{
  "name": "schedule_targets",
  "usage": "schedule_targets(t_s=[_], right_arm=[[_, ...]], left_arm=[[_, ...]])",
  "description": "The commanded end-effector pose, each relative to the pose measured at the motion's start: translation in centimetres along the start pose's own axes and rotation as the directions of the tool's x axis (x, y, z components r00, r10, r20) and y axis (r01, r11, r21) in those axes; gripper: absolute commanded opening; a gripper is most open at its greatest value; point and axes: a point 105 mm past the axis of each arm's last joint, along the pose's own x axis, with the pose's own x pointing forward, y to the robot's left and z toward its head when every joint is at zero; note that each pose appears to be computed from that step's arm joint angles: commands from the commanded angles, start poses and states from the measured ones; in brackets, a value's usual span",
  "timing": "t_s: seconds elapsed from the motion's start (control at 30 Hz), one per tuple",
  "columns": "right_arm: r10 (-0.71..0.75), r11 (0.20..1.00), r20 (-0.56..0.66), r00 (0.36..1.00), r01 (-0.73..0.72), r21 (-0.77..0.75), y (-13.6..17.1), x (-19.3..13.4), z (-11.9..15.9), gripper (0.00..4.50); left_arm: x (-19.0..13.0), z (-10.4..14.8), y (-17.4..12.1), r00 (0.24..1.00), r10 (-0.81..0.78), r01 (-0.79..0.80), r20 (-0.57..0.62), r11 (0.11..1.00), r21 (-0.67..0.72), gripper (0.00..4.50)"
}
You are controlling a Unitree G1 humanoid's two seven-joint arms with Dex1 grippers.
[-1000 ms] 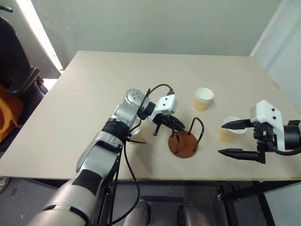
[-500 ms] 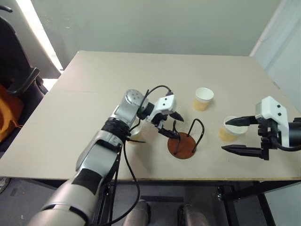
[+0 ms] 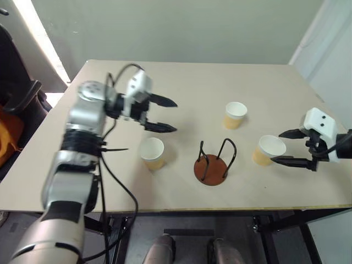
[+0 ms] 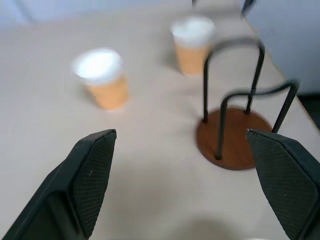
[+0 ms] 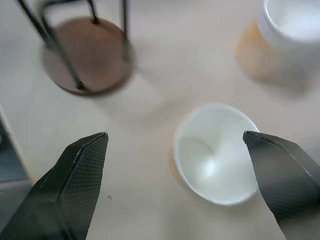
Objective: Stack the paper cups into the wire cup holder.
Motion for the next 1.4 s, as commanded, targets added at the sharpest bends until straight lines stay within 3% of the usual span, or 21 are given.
schedule_targets(t_s=[0.03,0.23,0.63,0.73,0.93,1.03,1.1,1.27,1.4], right_arm=[[0.0,1.0,-0.003,1.0,0.0,-0.029,-0.6,0.0,0.1,4.5],[0.056,0.998,-0.018,0.998,-0.057,-0.029,-0.8,1.2,-0.5,4.5],[0.075,0.996,-0.074,0.994,-0.079,-0.046,-1.0,4.3,-2.2,4.5],[0.05,0.996,-0.087,0.995,-0.056,-0.068,-1.3,5.2,-2.4,3.86],[0.029,0.987,-0.086,0.996,-0.042,-0.154,-1.7,5.5,-1.1,1.63],[0.099,0.957,-0.104,0.99,-0.124,-0.263,-0.6,4.0,1.2,0.53],[0.119,0.921,-0.122,0.985,-0.155,-0.357,-0.3,2.6,3.1,0.05],[0.257,0.818,0.069,0.964,-0.179,-0.546,1.4,-1.4,11.8,0.05],[0.468,0.724,0.25,0.848,-0.205,-0.659,4.6,-3.0,19.1,0.05]], left_arm=[[-1.3,2.8,-2.3,0.999,-0.009,0.007,0.036,0.998,0.06,4.45],[-2.7,3.1,-5.0,0.998,0.06,-0.058,-0.033,0.997,0.042,4.45],[-3.0,3.6,-5.1,0.99,0.135,-0.135,-0.049,0.991,0.017,4.45],[-3.2,3.5,-5.0,0.987,0.151,-0.151,-0.06,0.988,0.017,4.5],[-3.4,3.5,-5.0,0.984,0.167,-0.166,-0.066,0.986,0.019,4.5],[-3.6,3.3,-4.9,0.98,0.183,-0.182,-0.083,0.983,0.025,4.5],[-3.7,3.1,-4.8,0.977,0.19,-0.189,-0.094,0.982,0.029,4.5],[-4.0,2.8,-4.9,0.974,0.199,-0.197,-0.105,0.98,0.028,4.5],[-4.0,2.5,-4.8,0.973,0.206,-0.205,-0.108,0.979,0.025,4.5]])
